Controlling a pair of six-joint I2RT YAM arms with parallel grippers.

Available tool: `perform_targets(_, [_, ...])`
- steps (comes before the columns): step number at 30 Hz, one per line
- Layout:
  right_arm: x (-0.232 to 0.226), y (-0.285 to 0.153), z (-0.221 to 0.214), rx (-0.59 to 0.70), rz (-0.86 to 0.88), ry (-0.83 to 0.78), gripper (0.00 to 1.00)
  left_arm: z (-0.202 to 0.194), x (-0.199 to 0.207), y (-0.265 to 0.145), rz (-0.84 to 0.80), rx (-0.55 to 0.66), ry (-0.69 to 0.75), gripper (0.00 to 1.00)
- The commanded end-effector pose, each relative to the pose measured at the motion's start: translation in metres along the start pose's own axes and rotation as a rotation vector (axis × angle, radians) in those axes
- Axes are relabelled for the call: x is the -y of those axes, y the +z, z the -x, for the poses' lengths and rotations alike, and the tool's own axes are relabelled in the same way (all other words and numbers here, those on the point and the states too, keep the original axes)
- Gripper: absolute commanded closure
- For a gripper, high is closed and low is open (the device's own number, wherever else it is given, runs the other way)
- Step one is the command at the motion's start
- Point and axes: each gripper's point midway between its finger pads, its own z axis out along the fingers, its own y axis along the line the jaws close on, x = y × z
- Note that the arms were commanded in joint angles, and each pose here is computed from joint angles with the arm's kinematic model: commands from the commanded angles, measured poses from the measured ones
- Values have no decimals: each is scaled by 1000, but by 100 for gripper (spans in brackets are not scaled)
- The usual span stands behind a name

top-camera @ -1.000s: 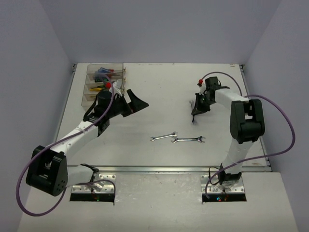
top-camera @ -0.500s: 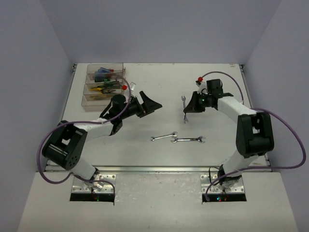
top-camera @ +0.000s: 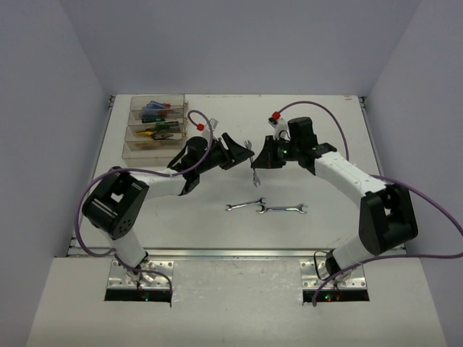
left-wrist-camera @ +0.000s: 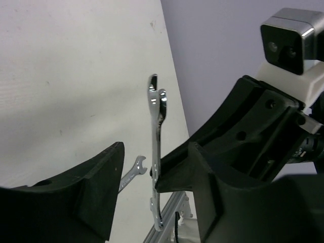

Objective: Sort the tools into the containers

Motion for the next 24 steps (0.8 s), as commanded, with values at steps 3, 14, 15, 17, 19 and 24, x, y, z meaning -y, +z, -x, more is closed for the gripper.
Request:
perform_targets(3, [-33, -10, 31, 112, 64, -70, 100, -1, 1, 6, -2, 11, 14, 62])
perform_targets(14, [-44, -9, 31, 108, 73, -102, 100, 9, 17, 6, -28, 38, 45, 100])
perform_targets(15, [-44, -9, 31, 110, 74, -103, 99, 12, 16, 5, -17, 48, 46, 100])
perform_targets(17, [-41, -10, 29, 112, 61, -102, 79, 23, 8, 1, 32, 86, 40, 100])
perform_targets(19, [-36, -12, 25, 112, 32, -96, 39, 37, -2, -5, 99, 129, 12, 100])
perform_targets(24, [0, -37, 17, 168, -203, -110, 1, 132, -93, -87, 440, 427, -225, 100])
